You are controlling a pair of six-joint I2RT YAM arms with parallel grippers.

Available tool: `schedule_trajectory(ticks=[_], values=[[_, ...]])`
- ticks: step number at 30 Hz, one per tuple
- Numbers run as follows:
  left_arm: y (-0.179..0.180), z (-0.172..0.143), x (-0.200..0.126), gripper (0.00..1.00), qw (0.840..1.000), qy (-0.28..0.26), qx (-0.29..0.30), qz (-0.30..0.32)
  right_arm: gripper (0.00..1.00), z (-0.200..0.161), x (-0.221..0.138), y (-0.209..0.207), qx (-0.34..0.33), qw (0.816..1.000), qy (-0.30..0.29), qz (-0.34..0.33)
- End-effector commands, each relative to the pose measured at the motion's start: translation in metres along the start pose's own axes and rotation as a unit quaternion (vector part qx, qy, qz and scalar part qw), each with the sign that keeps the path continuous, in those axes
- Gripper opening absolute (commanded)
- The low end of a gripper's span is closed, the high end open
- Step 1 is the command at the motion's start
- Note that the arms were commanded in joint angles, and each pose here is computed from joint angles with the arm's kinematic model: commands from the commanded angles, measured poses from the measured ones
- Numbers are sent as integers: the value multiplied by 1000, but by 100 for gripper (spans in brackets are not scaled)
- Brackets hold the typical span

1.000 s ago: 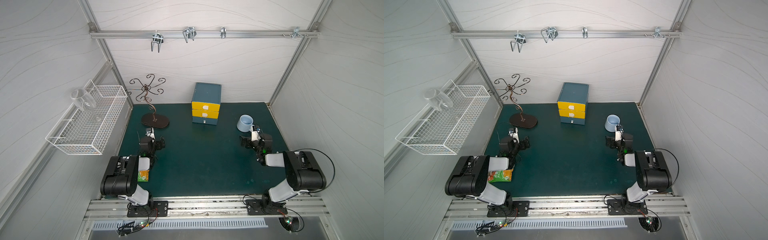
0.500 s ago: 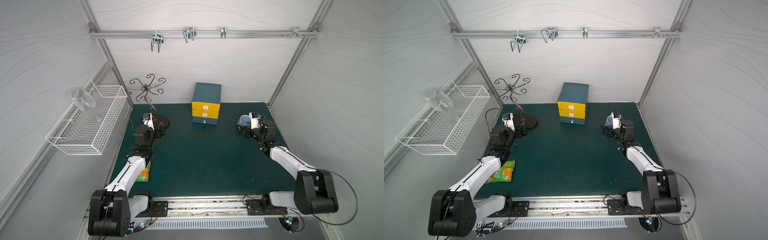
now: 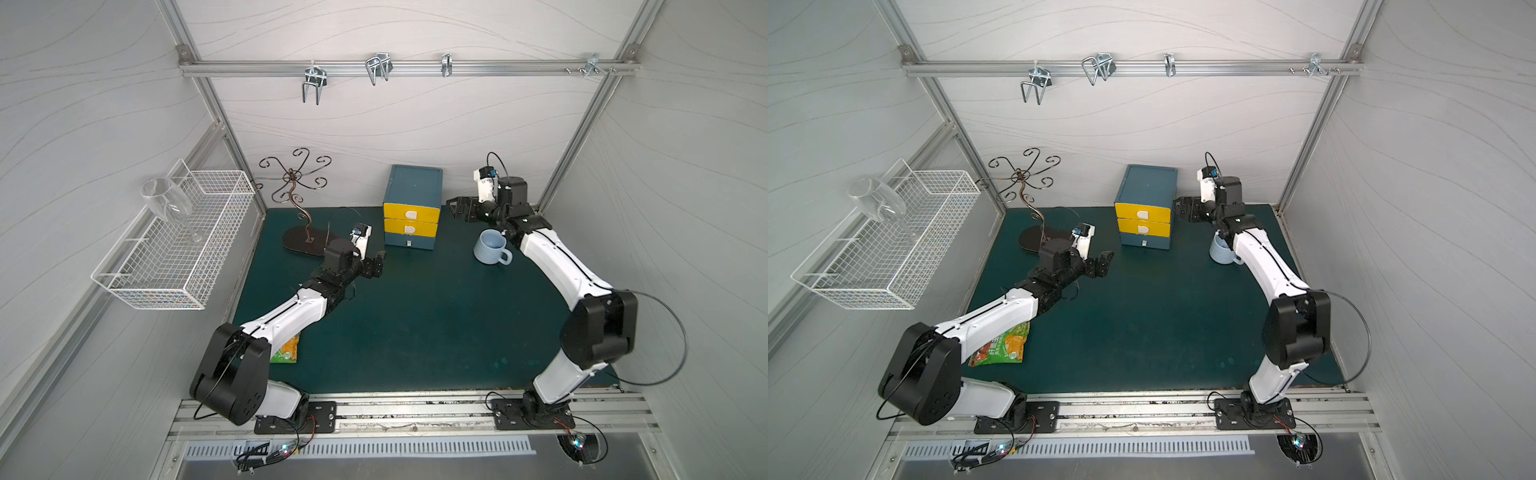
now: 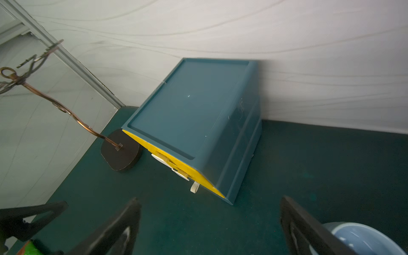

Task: Take the postcards out of the drawer
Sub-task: Open the drawer in the storage box.

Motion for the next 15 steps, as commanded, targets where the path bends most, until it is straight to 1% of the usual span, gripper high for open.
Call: schedule_trajectory(ticks=[1,3,7,9,11,15], values=[[2,39,6,93,997,-77,18,19,99,-1,18,0,40,998,43,-19],[-1,47,12,93,995,-97,25,19,99,2,33,-2,51,997,53,-24],[-13,54,27,93,993,-112,34,8,99,7,58,-3,63,995,74,-29],[-16,55,35,92,992,-118,30,21,99,7,69,-4,62,994,87,-37],[-19,56,42,92,990,-126,29,48,99,6,77,-5,64,992,96,-45],[-35,62,57,93,985,-149,54,70,99,0,87,-13,72,990,105,-59]])
Point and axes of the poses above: each gripper's point midway between its finger pads, its own x axis out along the fingers, its own y axis along the line the jaws close on, z = x × y, the point moved 8 cm from there along -x, back along the fingers, and after that the axes turned 15 degrees about x, right-handed, at the moved point
